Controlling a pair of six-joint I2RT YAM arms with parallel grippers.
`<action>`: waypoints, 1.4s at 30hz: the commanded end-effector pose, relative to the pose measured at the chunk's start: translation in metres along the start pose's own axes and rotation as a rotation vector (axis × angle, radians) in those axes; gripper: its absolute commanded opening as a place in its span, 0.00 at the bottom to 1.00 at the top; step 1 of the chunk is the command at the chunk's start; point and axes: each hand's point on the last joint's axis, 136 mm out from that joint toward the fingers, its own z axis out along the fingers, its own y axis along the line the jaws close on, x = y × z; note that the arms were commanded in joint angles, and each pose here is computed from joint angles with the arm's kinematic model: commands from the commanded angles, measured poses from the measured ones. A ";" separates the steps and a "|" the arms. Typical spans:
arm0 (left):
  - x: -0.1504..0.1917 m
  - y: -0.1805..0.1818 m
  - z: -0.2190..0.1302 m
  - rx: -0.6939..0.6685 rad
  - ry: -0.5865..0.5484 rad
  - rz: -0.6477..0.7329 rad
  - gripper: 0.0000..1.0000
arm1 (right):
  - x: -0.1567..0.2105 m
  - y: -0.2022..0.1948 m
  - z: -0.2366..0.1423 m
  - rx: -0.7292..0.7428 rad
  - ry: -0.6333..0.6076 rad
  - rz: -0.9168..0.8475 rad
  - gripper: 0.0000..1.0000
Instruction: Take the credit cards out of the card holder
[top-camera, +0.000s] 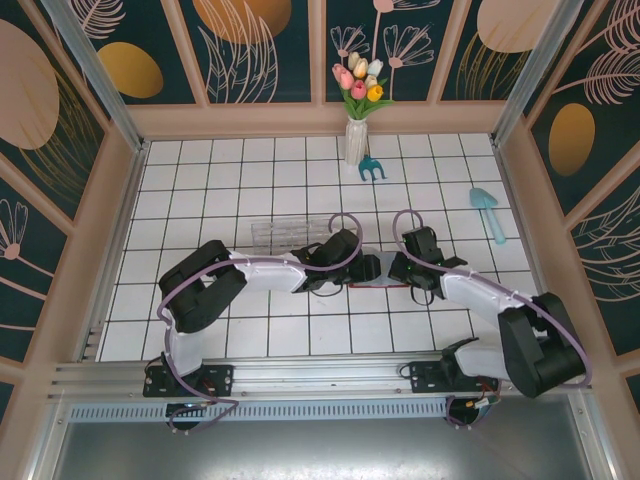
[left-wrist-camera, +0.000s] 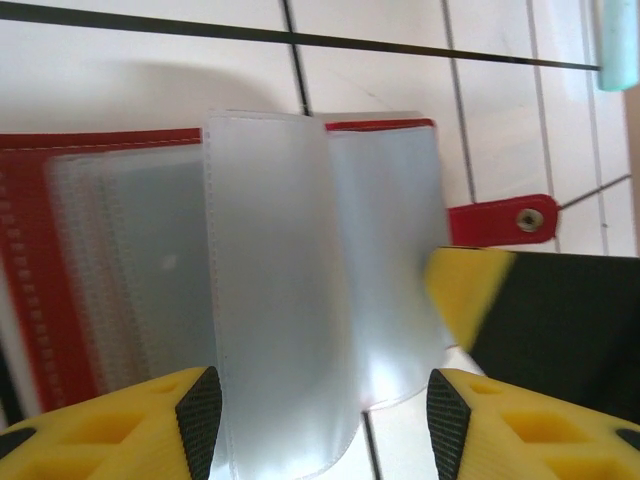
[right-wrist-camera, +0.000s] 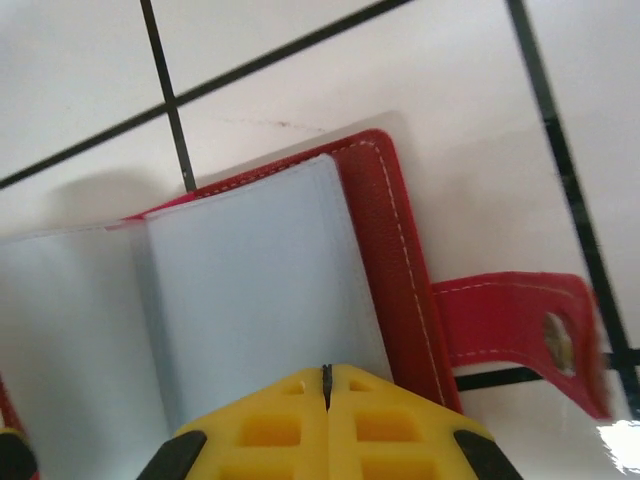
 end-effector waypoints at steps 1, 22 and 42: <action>-0.011 0.005 -0.013 -0.066 -0.045 0.016 0.59 | -0.021 -0.001 -0.019 0.045 -0.080 -0.017 0.07; 0.006 0.009 0.012 -0.067 0.052 -0.003 0.60 | 0.013 -0.023 0.013 0.072 0.044 0.012 0.05; -0.007 0.015 -0.010 -0.137 -0.018 0.020 0.60 | 0.013 -0.023 0.014 0.071 0.042 0.007 0.05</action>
